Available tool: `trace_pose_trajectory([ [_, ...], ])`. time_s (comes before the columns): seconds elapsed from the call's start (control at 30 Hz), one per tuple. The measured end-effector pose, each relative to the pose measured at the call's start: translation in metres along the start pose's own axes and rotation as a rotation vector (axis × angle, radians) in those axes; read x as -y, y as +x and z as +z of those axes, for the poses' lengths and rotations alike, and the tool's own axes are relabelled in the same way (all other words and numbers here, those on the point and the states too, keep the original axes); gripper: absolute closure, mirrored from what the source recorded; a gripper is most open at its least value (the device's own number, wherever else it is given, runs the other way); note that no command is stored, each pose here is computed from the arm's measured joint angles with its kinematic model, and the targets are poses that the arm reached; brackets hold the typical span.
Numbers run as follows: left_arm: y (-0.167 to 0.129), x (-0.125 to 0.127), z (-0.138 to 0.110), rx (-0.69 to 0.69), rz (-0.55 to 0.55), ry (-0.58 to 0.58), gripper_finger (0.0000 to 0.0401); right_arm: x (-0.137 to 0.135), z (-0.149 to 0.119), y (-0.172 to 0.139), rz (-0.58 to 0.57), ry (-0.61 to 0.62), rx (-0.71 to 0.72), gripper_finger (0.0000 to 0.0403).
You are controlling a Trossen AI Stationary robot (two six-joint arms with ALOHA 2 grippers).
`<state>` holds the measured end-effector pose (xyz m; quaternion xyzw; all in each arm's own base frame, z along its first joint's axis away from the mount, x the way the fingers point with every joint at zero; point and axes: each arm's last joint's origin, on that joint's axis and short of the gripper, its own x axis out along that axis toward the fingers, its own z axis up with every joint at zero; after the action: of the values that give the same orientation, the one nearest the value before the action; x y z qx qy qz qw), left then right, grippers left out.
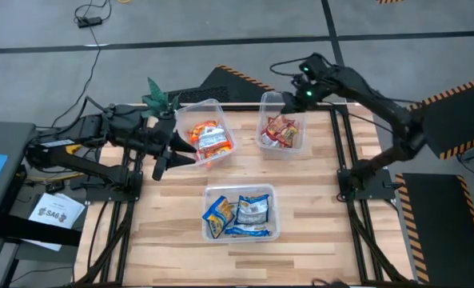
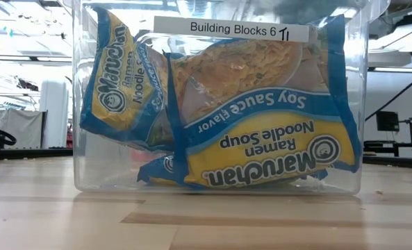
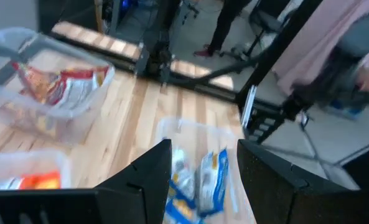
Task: Sort Maruchan noodles
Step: Return to Home Position
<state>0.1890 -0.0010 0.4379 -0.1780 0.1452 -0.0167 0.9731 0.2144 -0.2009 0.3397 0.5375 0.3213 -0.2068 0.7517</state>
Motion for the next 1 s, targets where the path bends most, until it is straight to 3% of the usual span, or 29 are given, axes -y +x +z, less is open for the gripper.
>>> trace_pose_trajectory([
  [0.2,-0.011,-0.005,-0.002,0.056,0.182,0.022,0.0239,-0.029,-0.060,-0.051,-0.150,-0.327,0.142,0.0331],
  [0.37,-0.015,-0.011,-0.010,0.261,0.229,0.118,0.0277,-0.037,-0.123,-0.085,-0.040,-0.432,0.236,0.0344],
  [0.57,-0.009,-0.032,-0.063,0.467,0.179,0.087,0.0385,-0.025,-0.177,-0.100,0.139,-0.418,0.359,0.0393],
  [0.63,-0.008,-0.038,-0.084,0.500,0.102,0.054,0.0394,-0.024,-0.187,-0.101,0.208,-0.438,0.405,0.0393],
  [0.83,-0.001,-0.058,-0.154,0.483,0.016,-0.099,0.0401,-0.039,-0.201,-0.095,0.340,-0.552,0.492,0.0396],
  [1.0,-0.005,-0.065,-0.195,0.546,-0.013,-0.168,0.0401,-0.048,-0.209,-0.085,0.360,-0.624,0.423,0.0396],
])
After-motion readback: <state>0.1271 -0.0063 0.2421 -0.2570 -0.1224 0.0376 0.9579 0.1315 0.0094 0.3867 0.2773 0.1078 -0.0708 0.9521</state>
